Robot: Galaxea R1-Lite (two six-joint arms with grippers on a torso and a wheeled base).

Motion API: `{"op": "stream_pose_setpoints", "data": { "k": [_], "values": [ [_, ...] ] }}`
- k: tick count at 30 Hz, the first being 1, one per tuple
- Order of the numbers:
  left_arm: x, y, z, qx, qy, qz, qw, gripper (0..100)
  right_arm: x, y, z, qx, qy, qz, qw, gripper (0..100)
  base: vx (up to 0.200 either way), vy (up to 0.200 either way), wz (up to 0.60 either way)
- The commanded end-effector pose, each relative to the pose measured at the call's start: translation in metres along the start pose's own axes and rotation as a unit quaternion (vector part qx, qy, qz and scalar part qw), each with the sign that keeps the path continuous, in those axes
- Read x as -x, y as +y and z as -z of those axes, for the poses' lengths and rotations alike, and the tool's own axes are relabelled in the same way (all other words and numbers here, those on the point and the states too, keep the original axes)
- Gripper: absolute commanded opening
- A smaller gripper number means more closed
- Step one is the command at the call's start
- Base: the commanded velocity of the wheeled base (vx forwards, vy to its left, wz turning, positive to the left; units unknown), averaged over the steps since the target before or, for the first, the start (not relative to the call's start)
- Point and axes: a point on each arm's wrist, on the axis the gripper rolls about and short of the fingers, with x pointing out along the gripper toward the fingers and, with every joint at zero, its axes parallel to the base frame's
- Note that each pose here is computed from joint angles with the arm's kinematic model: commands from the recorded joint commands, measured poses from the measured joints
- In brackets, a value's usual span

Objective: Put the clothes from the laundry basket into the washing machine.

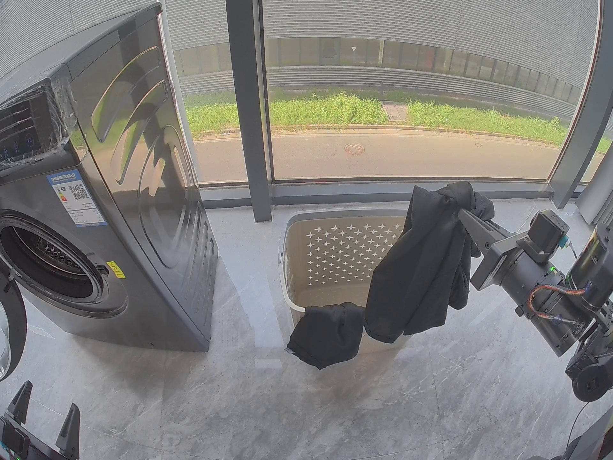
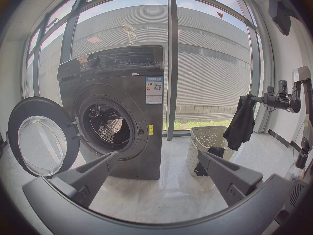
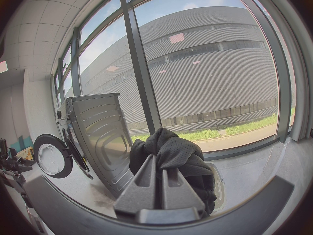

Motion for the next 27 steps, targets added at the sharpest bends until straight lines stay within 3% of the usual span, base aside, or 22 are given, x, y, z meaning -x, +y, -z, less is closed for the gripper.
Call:
{"op": "stream_pose_setpoints", "data": {
  "k": [1, 27],
  "values": [
    [0.0002, 0.0001, 0.0044, 0.000, -0.001, 0.001, 1.0000, 100, -0.0003, 0.0005, 0.0007, -0.001, 0.001, -0.001, 1.0000, 0, 0.000, 0.200, 0.00],
    [0.0002, 0.0001, 0.0046, 0.000, 0.000, 0.001, 1.0000, 100, 0.0012, 0.0015, 0.0027, -0.003, 0.007, -0.003, 1.0000, 0, 0.000, 0.200, 0.00]
  ]
}}
